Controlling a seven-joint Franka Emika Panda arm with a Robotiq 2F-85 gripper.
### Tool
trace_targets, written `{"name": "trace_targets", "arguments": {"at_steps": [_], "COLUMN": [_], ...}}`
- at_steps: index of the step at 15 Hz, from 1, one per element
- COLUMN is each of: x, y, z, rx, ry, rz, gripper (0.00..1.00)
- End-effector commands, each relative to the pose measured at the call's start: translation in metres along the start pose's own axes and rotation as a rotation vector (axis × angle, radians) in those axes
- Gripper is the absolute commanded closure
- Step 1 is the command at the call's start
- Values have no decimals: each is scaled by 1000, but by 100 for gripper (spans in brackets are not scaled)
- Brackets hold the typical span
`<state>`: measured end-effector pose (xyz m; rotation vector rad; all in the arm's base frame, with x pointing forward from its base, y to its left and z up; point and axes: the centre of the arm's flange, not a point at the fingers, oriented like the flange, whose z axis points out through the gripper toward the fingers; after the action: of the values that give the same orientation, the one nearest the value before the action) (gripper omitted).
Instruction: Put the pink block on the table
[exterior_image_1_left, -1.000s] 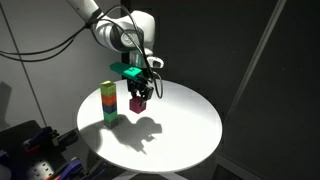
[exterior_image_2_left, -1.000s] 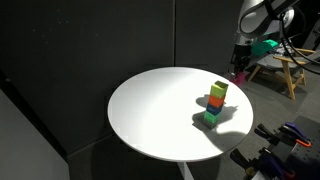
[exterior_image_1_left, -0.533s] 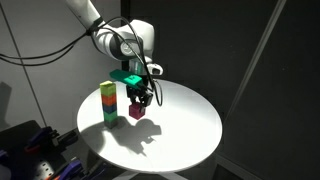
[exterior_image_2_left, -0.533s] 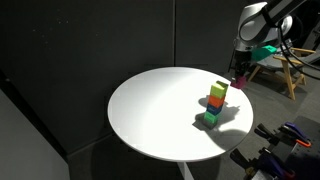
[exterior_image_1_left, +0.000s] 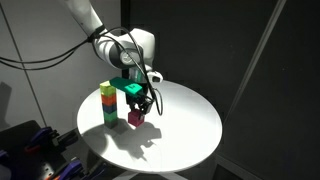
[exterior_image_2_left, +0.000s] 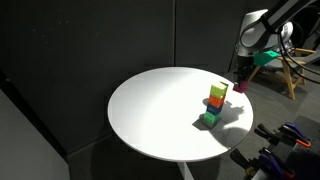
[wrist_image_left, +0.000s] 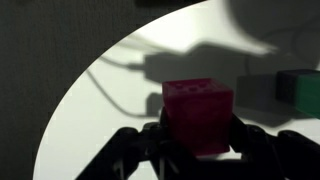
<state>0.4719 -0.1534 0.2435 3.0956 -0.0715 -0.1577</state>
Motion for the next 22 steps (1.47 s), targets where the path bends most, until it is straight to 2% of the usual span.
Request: {"name": "trace_targets", "arguments": {"at_steps": [1, 9, 22], "x": [-5, -9, 7], "y": [9, 13, -3], "z": [10, 33, 73], "rx": [21, 39, 18], "ry": [21, 31, 26], "rz": [-25, -75, -78], "gripper": [72, 72, 72]}}
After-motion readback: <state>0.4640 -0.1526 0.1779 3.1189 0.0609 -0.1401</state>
